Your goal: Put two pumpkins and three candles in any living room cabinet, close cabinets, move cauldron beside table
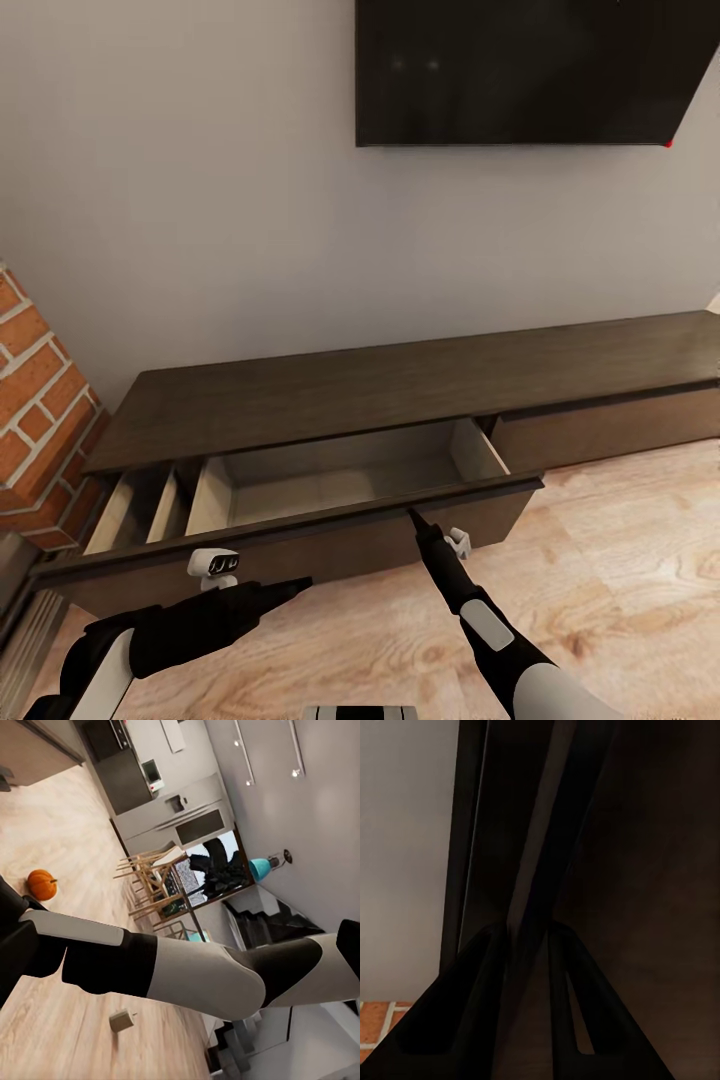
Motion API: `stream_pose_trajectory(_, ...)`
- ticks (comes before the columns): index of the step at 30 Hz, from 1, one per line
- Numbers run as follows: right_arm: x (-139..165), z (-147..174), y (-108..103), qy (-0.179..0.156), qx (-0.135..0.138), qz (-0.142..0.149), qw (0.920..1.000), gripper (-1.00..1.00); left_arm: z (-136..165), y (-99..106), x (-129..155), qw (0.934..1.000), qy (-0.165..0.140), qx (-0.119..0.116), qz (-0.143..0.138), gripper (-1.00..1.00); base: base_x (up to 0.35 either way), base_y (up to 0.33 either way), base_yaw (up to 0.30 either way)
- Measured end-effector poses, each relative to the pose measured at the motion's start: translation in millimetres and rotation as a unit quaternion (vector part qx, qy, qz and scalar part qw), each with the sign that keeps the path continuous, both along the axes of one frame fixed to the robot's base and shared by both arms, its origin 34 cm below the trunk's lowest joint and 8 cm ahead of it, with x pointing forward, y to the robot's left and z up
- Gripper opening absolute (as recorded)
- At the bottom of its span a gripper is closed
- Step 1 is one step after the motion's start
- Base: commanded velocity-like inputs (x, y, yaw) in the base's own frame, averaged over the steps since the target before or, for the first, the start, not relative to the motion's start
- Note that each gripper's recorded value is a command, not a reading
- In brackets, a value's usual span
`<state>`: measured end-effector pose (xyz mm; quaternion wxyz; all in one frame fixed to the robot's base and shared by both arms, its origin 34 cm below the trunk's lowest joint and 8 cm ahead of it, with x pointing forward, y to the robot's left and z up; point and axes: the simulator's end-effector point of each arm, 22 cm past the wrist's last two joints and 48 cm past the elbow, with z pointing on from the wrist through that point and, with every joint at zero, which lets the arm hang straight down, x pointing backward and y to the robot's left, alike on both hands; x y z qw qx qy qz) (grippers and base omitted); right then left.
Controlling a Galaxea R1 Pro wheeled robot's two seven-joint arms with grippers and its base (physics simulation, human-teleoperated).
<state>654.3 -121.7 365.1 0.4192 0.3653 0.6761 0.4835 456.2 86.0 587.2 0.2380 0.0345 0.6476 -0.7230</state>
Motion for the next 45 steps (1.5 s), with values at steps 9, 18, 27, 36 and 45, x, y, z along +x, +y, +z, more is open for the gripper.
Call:
stream_pose_trajectory(9, 0.4, -0.1, -1.5, 0.000, 0.000, -0.002, 1.0000, -1.00, 0.2, 0.0, 0.0, 1.0000, 0.000, 0.000, 0.000, 1.00, -0.062, 0.000, 0.000)
stream_pose_trajectory(18, 0.7, 0.0, -2.4, 0.000, 0.001, -0.004, 1.0000, -1.00, 0.1, 0.0, 0.0, 1.0000, 0.000, 0.000, 0.000, 1.00, -0.040, 0.000, 0.000)
stream_pose_trajectory(27, 0.5, 0.0, -2.6, 0.000, 0.000, -0.003, 1.0000, -1.00, 0.0, 0.0, 0.0, 1.0000, 0.000, 0.000, 0.000, 1.00, -0.003, 0.000, 0.000)
stream_pose_trajectory(36, 0.8, 0.0, -3.1, 0.001, 0.002, -0.006, 1.0000, -1.00, 0.2, -0.1, 0.0, 1.0000, 0.000, 0.000, 0.000, 1.00, -0.035, 0.000, 0.000)
stream_pose_trajectory(45, 1.1, 0.0, -3.8, 0.001, 0.002, -0.007, 1.0000, -1.00, 0.2, 0.0, 0.0, 1.0000, 0.000, 0.000, 0.000, 1.00, -0.045, 0.000, 0.000)
